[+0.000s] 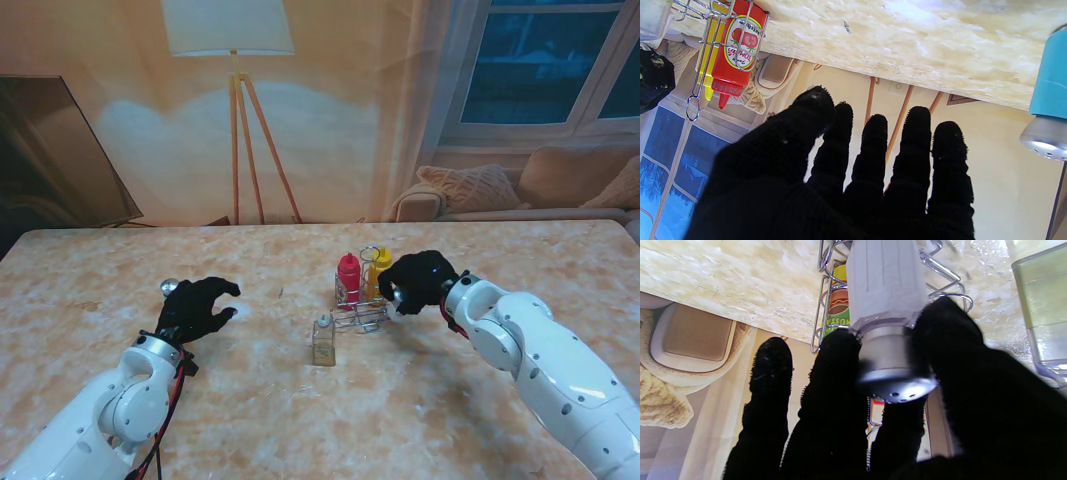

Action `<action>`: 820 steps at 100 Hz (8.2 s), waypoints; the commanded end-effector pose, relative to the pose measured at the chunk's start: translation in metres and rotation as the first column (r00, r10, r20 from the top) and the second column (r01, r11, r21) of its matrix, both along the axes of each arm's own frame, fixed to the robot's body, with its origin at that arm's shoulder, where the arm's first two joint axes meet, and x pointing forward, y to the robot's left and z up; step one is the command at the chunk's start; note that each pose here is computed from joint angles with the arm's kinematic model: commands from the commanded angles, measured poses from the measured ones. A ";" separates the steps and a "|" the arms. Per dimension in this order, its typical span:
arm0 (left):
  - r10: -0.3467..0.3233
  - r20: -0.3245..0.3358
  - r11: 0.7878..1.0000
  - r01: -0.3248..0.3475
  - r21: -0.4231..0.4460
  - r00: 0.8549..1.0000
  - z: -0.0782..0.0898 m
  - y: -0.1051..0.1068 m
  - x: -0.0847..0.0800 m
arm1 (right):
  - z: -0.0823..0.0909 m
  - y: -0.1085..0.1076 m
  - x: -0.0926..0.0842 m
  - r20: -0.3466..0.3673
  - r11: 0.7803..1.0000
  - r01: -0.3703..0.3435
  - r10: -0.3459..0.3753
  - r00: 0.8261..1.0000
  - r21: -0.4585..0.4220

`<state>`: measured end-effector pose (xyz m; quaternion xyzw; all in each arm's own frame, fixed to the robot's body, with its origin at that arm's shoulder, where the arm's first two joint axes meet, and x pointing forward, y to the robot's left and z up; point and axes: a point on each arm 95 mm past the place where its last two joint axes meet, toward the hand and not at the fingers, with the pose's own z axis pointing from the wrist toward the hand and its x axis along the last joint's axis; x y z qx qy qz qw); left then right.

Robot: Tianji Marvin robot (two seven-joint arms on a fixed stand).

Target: Place the seasoning bottles into the rack

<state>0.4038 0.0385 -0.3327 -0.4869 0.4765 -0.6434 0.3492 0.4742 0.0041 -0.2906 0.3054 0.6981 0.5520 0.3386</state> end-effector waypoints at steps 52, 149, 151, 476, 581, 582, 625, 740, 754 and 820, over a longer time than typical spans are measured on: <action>-0.004 -0.010 1.000 0.004 0.001 1.000 0.000 -0.001 -0.001 | -0.017 0.006 0.003 0.035 0.999 0.037 -0.039 0.999 0.037; -0.004 -0.009 1.000 0.004 0.002 1.000 -0.001 -0.001 -0.002 | -0.030 0.007 0.007 0.038 0.999 0.049 -0.049 0.998 0.019; -0.004 -0.009 1.000 0.004 0.002 1.000 -0.001 -0.001 -0.002 | -0.030 0.007 0.008 0.036 0.999 0.050 -0.051 0.998 0.018; -0.007 -0.008 1.000 0.007 -0.001 1.000 -0.001 0.001 -0.002 | -0.019 0.095 -0.022 -0.368 0.945 -0.089 0.208 0.906 0.315; -0.006 -0.008 1.000 0.006 -0.001 1.000 -0.002 0.002 -0.002 | -0.031 0.103 -0.023 -0.359 0.957 -0.153 0.236 0.903 0.246; -0.006 -0.007 1.000 0.006 -0.001 1.000 -0.002 0.002 -0.002 | -0.031 0.103 -0.023 -0.358 0.957 -0.153 0.236 0.903 0.246; -0.004 -0.007 1.000 0.004 -0.002 1.000 -0.002 0.002 -0.002 | -0.035 0.107 -0.019 -0.344 0.957 -0.166 0.244 0.907 0.240; -0.001 -0.001 1.000 0.001 -0.001 1.000 -0.001 0.004 -0.002 | -0.044 0.115 -0.014 -0.346 0.944 -0.193 0.281 0.895 0.269; -0.001 0.000 1.000 0.001 -0.001 1.000 -0.001 0.004 -0.002 | -0.043 0.115 -0.014 -0.337 0.940 -0.199 0.290 0.896 0.278; -0.003 0.000 1.000 0.003 -0.003 1.000 -0.001 0.003 -0.002 | -0.012 0.101 -0.015 -0.238 0.925 -0.270 0.335 0.912 0.266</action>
